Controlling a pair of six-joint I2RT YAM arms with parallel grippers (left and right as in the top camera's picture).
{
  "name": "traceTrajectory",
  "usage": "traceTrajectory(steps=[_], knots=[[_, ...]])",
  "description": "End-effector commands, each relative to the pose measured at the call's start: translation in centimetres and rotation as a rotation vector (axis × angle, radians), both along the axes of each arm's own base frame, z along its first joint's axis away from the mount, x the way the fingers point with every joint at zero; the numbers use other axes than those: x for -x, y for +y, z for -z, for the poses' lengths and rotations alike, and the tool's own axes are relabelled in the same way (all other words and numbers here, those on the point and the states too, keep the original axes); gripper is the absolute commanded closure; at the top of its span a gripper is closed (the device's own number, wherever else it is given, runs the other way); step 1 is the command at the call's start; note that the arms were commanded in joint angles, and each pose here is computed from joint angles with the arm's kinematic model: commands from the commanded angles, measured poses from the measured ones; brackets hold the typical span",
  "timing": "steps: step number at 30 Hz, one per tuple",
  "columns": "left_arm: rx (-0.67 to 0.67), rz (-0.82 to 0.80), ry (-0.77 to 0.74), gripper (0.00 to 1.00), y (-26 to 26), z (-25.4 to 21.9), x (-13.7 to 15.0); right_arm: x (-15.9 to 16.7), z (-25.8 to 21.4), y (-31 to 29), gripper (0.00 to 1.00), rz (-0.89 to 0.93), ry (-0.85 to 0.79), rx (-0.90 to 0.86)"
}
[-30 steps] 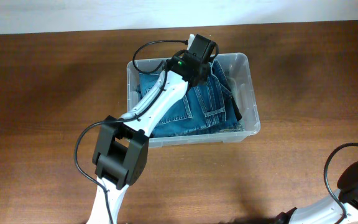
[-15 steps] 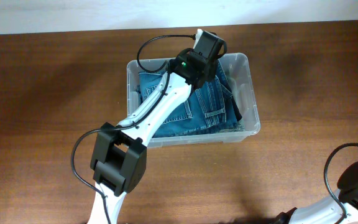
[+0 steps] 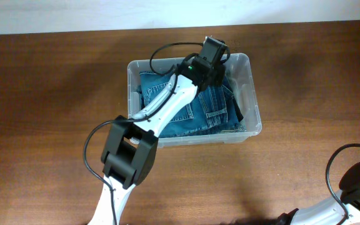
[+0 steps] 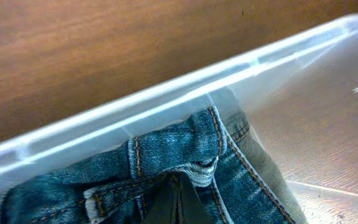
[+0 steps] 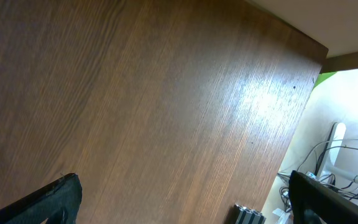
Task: Pack container
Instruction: 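Push the jeans' edges down along the container's far wall with the left gripper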
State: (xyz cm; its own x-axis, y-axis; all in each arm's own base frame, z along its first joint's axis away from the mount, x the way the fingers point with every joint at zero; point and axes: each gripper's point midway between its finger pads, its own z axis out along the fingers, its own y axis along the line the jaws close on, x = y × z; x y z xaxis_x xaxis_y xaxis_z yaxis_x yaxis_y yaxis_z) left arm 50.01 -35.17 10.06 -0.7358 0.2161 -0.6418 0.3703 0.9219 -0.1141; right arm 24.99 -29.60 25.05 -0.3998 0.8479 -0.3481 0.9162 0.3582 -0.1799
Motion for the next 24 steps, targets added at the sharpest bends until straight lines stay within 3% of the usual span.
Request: traceTrajectory(steps=[1, 7, 10, 13, 16, 24], knots=[[-0.010, 0.011, 0.050, 1.00, -0.4, 2.5, 0.4, 0.2, -0.2, -0.2, 0.02, 0.008, 0.004, 0.010], [0.083, 0.011, -0.081, 0.99, -0.2, -7.9, 0.7, 0.2, -0.2, -0.2, 0.01, 0.008, 0.004, 0.010], [0.096, 0.015, -0.096, 0.99, 0.9, -12.3, 2.7, 0.2, -0.2, -0.2, 0.01, 0.008, 0.004, 0.010], [0.049, 0.065, 0.022, 1.00, 0.9, -11.0, 6.1, 0.2, -0.2, -0.2, 0.01, 0.008, 0.004, 0.010], [-0.064, 0.099, 0.173, 1.00, 0.6, -6.1, 9.1, 0.2, -0.2, -0.2, 0.01, 0.008, 0.004, 0.010], [-0.238, 0.095, 0.407, 0.99, 1.3, 4.4, 11.8, 0.2, -0.2, -0.2, 0.01, 0.008, 0.004, 0.010]])
